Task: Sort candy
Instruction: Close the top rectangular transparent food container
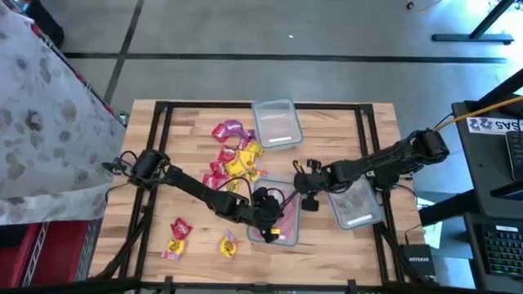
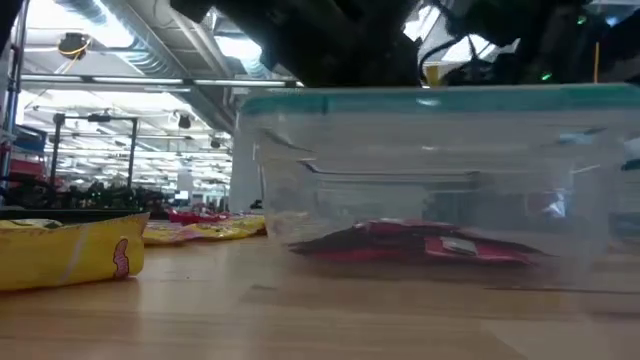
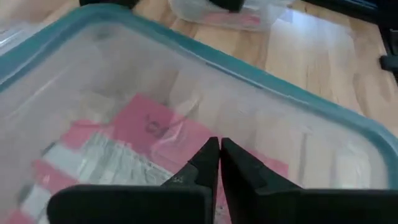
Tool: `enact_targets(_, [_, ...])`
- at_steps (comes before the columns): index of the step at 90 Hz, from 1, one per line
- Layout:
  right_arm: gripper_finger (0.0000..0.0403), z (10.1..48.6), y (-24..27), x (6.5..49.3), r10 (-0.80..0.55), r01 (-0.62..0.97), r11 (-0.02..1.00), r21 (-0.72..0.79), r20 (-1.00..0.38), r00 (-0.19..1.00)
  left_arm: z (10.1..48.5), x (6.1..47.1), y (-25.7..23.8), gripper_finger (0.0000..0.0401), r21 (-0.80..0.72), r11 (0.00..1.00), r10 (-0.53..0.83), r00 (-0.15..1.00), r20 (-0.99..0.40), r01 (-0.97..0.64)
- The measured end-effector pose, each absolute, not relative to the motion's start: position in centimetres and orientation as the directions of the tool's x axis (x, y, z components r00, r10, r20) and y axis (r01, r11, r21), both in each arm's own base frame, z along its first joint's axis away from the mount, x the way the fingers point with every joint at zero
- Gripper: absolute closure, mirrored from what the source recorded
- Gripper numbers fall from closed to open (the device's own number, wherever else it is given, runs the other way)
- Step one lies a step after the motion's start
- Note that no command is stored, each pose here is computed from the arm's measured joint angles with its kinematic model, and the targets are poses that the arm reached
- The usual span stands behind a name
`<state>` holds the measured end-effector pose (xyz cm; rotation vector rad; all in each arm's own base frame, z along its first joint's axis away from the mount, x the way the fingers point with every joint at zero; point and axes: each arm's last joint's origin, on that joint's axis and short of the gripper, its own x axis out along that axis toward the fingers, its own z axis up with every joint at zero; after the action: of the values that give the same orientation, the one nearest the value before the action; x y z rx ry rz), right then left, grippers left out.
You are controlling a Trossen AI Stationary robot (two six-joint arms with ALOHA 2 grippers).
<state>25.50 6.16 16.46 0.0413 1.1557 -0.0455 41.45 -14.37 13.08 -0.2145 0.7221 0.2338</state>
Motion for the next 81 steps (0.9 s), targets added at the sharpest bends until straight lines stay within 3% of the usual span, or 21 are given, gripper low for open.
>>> enact_targets(23, [0.0403, 17.0, 11.8, 24.4, 0.263, -0.244, 0.954, 0.175, -0.879, 0.399, 13.1, 41.5, -14.3, 0.0401, -0.11, 0.952, 0.139, 0.725, -0.675, -0.284])
enact_targets(32, [0.0403, 18.1, 12.7, 23.9, 0.164, -0.254, 0.965, 0.06, -0.895, 0.415, 13.1, 41.5, -14.3, 0.0401, -0.107, 0.955, 0.137, 0.731, -0.668, -0.276])
enact_targets(45, [0.0403, 20.1, 11.3, 24.5, -0.113, -0.099, 0.977, -0.19, -0.849, 0.516, 13.2, 41.5, -14.5, 0.0401, -0.112, 0.956, 0.132, 0.738, -0.662, -0.271])
enact_targets(54, [0.0403, 20.5, 9.1, 25.5, -0.239, 0.02, 0.963, -0.269, -0.814, 0.53, 13.2, 41.5, -14.5, 0.0401, -0.111, 0.956, 0.132, 0.739, -0.661, -0.27])
enact_targets(67, [0.0403, 19.6, 6.3, 26.5, -0.258, 0.093, 0.966, -0.243, -0.847, 0.465, 13.2, 41.5, -14.7, 0.0401, -0.117, 0.955, 0.129, 0.74, -0.661, -0.271])
enact_targets(81, [0.0403, 19.1, 5.8, 27.1, -0.155, -0.007, 0.984, -0.178, -0.88, 0.449, 13.1, 41.4, -14.8, 0.0401, -0.098, 0.963, 0.124, 0.738, -0.664, -0.251])
